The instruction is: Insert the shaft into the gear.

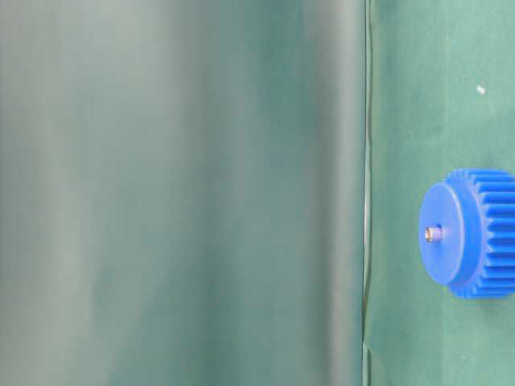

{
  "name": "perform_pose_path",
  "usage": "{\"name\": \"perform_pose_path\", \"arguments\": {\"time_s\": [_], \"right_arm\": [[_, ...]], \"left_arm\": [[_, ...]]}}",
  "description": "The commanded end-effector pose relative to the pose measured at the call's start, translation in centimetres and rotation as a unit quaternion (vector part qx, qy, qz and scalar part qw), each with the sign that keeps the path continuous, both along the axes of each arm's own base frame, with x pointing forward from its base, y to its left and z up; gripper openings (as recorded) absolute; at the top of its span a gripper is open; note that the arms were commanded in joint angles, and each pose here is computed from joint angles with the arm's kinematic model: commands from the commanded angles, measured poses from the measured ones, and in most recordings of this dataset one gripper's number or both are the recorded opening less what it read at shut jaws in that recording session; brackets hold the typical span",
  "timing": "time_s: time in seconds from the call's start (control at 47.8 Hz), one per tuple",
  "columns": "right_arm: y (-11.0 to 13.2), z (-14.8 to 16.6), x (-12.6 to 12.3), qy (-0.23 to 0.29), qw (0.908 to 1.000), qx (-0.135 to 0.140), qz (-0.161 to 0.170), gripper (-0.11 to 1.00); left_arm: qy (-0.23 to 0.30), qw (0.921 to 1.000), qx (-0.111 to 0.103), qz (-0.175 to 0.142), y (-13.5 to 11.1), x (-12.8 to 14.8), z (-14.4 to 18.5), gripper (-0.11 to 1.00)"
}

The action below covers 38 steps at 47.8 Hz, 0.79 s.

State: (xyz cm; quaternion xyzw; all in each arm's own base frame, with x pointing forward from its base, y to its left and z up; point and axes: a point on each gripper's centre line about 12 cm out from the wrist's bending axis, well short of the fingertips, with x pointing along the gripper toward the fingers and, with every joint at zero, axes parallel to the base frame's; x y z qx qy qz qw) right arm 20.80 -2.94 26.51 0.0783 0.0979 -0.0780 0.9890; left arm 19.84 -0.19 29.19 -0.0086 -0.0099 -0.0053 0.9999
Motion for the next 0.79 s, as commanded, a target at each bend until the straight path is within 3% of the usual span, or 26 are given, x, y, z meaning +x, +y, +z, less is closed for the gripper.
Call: {"name": "perform_pose_path", "arguments": {"time_s": [0.0, 0.773], "right_arm": [[-0.03, 0.30, 0.18, -0.004, 1.0000, -0.002, 0.000, 0.94], [-0.03, 0.51, 0.17, -0.007, 1.0000, -0.003, 0.000, 0.94]], "left_arm": [[-0.015, 0.9999, 0.001, -0.001, -0.04, 0.18, 1.14, 0.00], [-0.011, 0.9999, 0.002, 0.000, -0.01, 0.19, 1.04, 0.00]]}}
